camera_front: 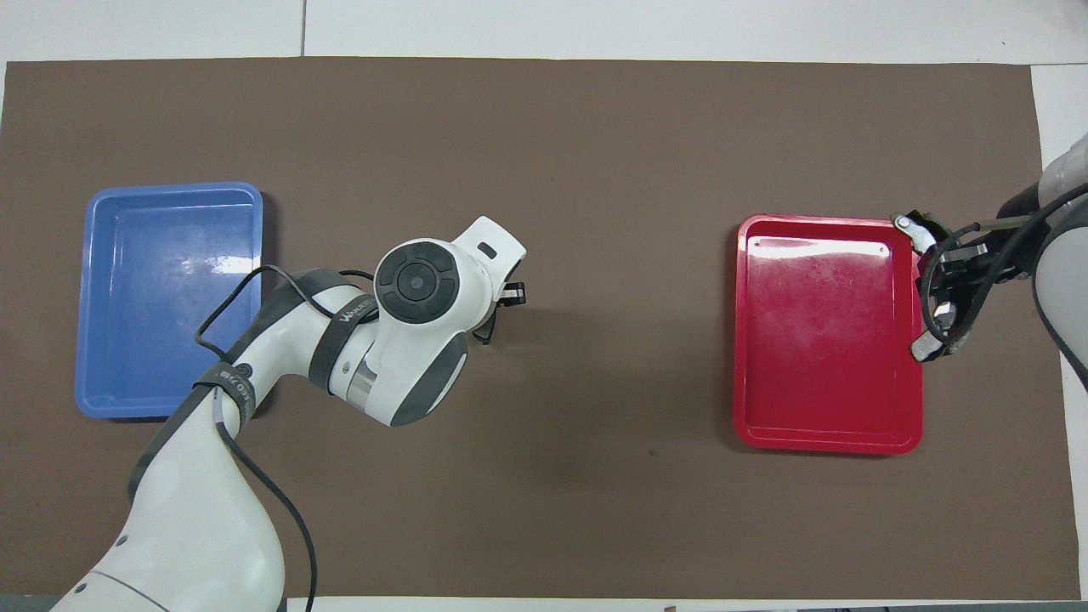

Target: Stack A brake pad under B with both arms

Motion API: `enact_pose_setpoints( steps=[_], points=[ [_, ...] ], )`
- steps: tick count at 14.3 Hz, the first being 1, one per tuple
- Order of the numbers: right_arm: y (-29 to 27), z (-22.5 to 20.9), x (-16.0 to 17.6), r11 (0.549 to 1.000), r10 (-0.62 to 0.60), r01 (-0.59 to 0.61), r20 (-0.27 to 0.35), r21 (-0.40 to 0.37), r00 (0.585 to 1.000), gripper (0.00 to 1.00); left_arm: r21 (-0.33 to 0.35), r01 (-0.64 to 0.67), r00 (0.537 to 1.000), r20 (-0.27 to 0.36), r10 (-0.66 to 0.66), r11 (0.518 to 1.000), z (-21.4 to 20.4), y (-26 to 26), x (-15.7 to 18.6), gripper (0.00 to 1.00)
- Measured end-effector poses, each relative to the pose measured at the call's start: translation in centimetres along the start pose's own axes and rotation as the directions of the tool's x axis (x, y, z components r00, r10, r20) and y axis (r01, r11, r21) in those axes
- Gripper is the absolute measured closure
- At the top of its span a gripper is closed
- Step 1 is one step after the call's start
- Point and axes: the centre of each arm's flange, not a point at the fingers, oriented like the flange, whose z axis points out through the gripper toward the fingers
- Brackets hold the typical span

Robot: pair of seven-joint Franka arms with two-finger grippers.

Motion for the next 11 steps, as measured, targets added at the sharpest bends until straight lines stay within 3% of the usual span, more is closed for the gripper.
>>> enact_pose_setpoints(
  steps=[3, 6, 9, 11],
  points=[
    [-1.1, 0.2, 0.1, 1.0, -0.018, 0.018, -0.004, 0.012, 1.0, 0.57, 0.012, 0.012, 1.0, 0.01, -0.012, 1.0, 1.7, -0.4, 0.6, 0.63],
    [-2.5, 2.5, 0.9, 0.999, -0.042, 0.042, -0.025, 0.008, 0.999, 0.57, 0.01, 0.028, 1.0, -0.005, -0.028, 1.0, 1.1, -1.1, 1.5, 0.34],
    [-3.8, 5.0, 1.3, 0.999, -0.05, 0.05, -0.021, 0.004, 0.999, 0.57, 0.016, 0.057, 0.998, -0.016, -0.056, 0.998, -2.4, -4.7, 4.1, 0.01],
    [-4.5, 5.0, 1.2, 0.999, -0.051, 0.051, -0.022, 0.005, 0.998, 0.57, 0.04, 0.07, 0.997, 0.006, -0.071, 0.997, -5.9, -9.4, 5.8, 0.0]
  ],
)
